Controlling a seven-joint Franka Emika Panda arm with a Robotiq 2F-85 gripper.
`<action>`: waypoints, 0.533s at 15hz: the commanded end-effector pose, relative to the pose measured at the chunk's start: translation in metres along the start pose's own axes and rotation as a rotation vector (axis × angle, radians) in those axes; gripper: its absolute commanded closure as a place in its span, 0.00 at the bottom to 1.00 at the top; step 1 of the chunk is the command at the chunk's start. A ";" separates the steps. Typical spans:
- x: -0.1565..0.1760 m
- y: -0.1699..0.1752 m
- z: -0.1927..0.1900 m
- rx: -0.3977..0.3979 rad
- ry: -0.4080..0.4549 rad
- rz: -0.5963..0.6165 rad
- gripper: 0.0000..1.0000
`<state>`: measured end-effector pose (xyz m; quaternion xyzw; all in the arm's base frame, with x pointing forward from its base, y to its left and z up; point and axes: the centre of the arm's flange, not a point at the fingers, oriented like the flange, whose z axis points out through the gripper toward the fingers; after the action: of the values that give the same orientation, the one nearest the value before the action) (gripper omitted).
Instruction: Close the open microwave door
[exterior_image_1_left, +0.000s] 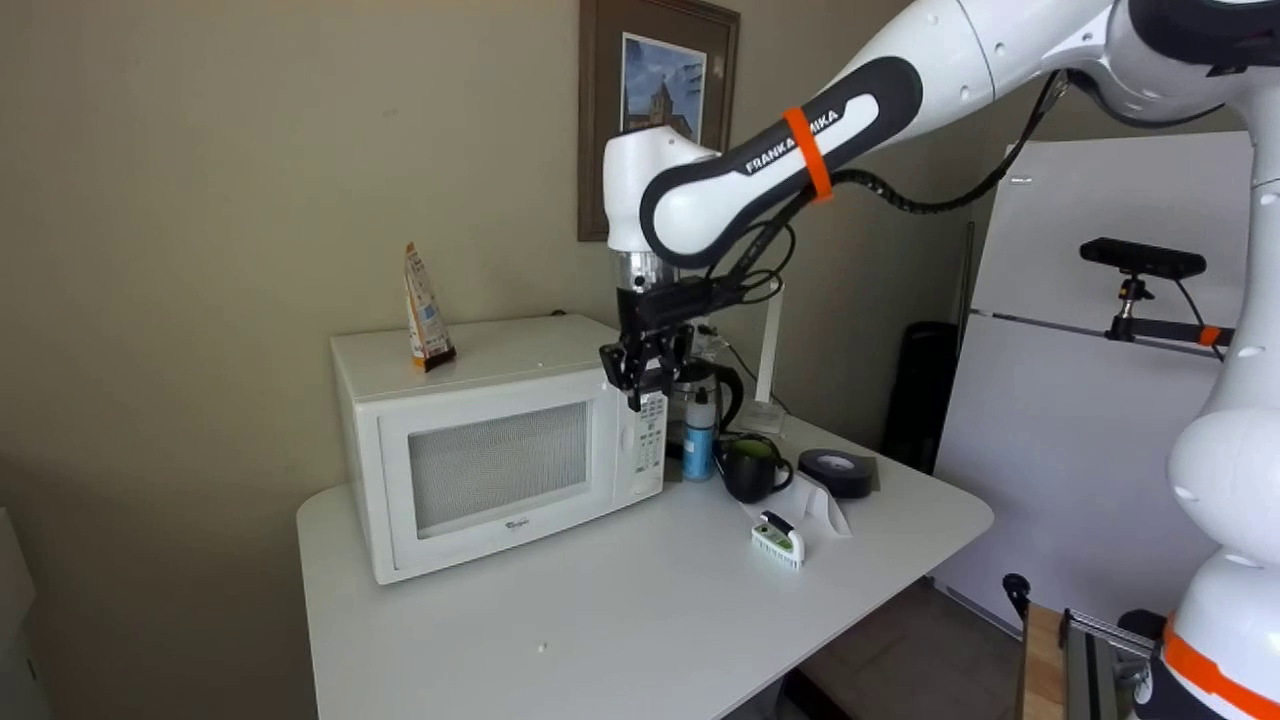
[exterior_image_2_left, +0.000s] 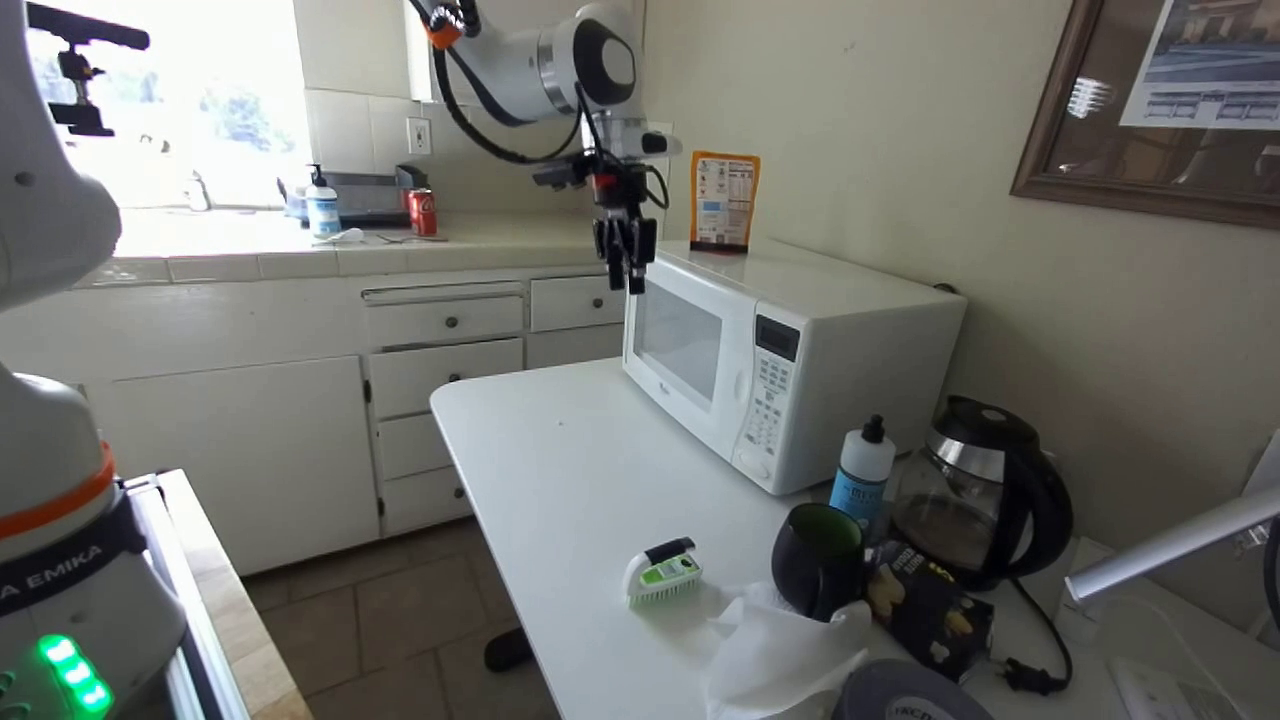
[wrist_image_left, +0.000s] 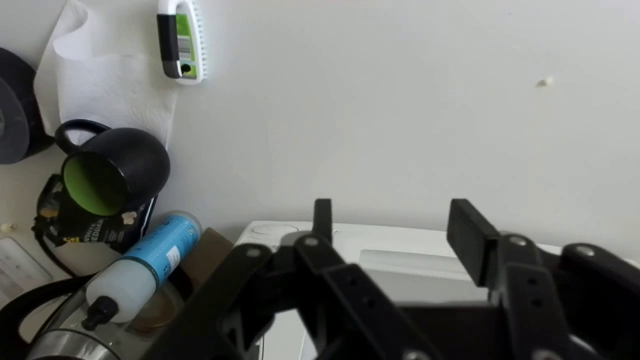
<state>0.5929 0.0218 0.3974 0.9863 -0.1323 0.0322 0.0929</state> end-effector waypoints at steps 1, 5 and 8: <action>-0.003 0.032 -0.075 0.104 -0.132 -0.012 0.07; -0.030 0.061 -0.122 0.250 -0.065 -0.085 0.00; -0.004 0.056 -0.125 0.220 -0.044 -0.049 0.00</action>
<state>0.5697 -0.0067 0.5294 0.9940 -0.1059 0.0225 -0.0179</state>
